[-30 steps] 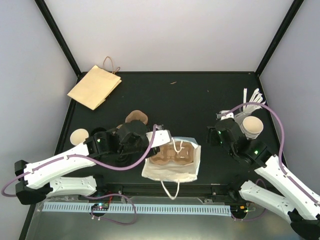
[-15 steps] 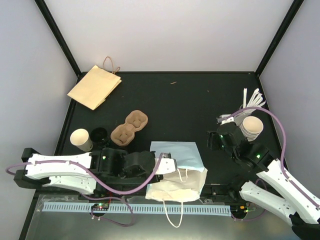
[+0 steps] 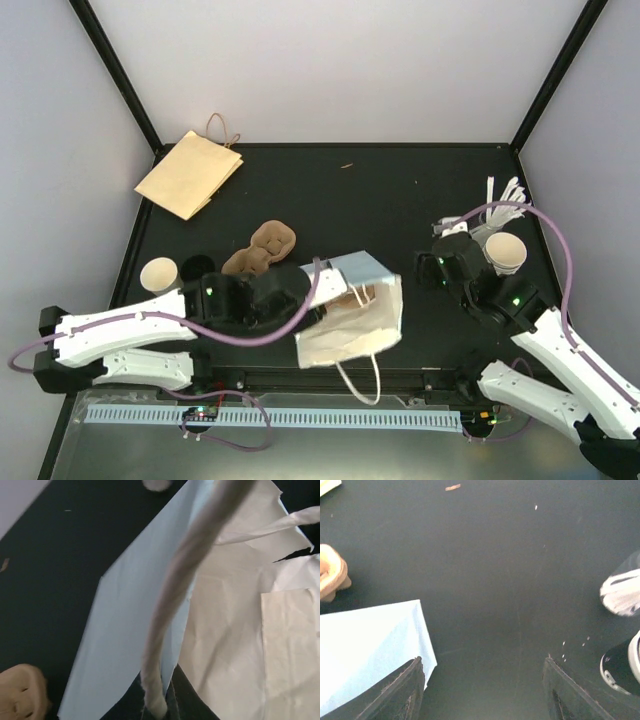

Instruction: Pack the takeout coffee

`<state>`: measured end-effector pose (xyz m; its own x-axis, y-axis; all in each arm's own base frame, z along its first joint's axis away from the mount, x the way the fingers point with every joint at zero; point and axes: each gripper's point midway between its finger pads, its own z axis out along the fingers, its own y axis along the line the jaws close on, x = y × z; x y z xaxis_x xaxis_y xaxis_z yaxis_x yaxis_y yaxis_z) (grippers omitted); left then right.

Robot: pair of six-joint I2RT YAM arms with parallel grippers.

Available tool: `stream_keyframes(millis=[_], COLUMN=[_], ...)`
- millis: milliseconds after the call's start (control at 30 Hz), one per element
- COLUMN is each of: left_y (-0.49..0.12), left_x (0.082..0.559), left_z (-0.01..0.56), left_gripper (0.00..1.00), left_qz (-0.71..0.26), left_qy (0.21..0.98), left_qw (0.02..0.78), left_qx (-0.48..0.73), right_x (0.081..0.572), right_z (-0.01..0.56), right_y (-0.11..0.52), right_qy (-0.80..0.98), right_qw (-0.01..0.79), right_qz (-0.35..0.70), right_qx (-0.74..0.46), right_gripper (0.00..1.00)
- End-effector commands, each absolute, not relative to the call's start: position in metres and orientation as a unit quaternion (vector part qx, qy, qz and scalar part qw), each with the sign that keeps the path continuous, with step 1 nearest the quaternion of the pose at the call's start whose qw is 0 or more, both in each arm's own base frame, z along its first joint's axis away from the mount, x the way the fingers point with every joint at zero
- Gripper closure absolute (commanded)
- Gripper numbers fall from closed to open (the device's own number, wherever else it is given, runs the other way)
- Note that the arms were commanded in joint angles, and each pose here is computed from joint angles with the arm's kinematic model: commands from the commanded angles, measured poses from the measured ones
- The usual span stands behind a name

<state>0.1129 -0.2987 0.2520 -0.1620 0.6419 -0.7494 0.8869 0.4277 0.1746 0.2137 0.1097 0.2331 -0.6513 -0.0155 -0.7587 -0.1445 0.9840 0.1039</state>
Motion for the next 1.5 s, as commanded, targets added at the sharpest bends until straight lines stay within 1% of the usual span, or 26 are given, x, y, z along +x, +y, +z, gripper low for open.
stream_keyframes(millis=[0, 133, 233, 367, 500, 800, 1033, 1200, 1267, 1300, 1367, 1433, 1467], left_y=[-0.304, -0.312, -0.322, -0.330, -0.334, -0.340, -0.347, -0.346, -0.345, -0.344, -0.343, -0.340, -0.338], left_x=[0.151, 0.194, 0.222, 0.253, 0.282, 0.335, 0.361, 0.376, 0.376, 0.375, 0.373, 0.371, 0.371], left_z=[0.301, 0.308, 0.306, 0.305, 0.313, 0.330, 0.324, 0.318, 0.316, 0.315, 0.313, 0.314, 0.316], left_gripper=[0.95, 0.95, 0.97, 0.99, 0.98, 0.99, 0.98, 0.98, 0.95, 0.90, 0.70, 0.59, 0.56], left_qz=[-0.205, -0.223, -0.238, -0.257, -0.285, -0.340, -0.406, -0.417, -0.421, -0.425, -0.425, -0.421, -0.418], left_qy=[0.747, 0.764, 0.783, 0.809, 0.823, 0.820, 0.811, 0.814, 0.816, 0.816, 0.817, 0.817, 0.817], left_qw=[0.426, 0.412, 0.383, 0.340, 0.323, 0.352, 0.326, 0.320, 0.313, 0.309, 0.304, 0.306, 0.309], left_qx=[0.468, 0.444, 0.428, 0.405, 0.370, 0.296, 0.269, 0.246, 0.243, 0.243, 0.244, 0.248, 0.249], right_x=[0.230, 0.243, 0.249, 0.252, 0.252, 0.246, 0.246, 0.246, 0.246, 0.246, 0.245, 0.245, 0.245], right_z=[0.271, 0.296, 0.316, 0.334, 0.345, 0.352, 0.349, 0.346, 0.345, 0.344, 0.344, 0.344, 0.344], right_y=[0.099, 0.094, 0.089, 0.084, 0.078, 0.056, 0.055, 0.057, 0.057, 0.058, 0.057, 0.057, 0.057], right_qy=[0.889, 0.879, 0.870, 0.861, 0.852, 0.830, 0.832, 0.833, 0.835, 0.835, 0.835, 0.835, 0.835], right_qw=[0.455, 0.475, 0.492, 0.509, 0.524, 0.556, 0.553, 0.551, 0.549, 0.548, 0.548, 0.549, 0.549], right_qz=[0.044, 0.029, 0.021, 0.011, 0.005, -0.022, -0.026, -0.022, -0.021, -0.021, -0.021, -0.021, -0.020], right_qx=[-0.032, -0.018, -0.006, 0.000, 0.008, 0.037, 0.038, 0.038, 0.036, 0.036, 0.036, 0.037, 0.036], right_gripper=[0.33, 0.33, 0.33, 0.33, 0.33, 0.33, 0.33, 0.33, 0.33, 0.33, 0.33, 0.32, 0.32])
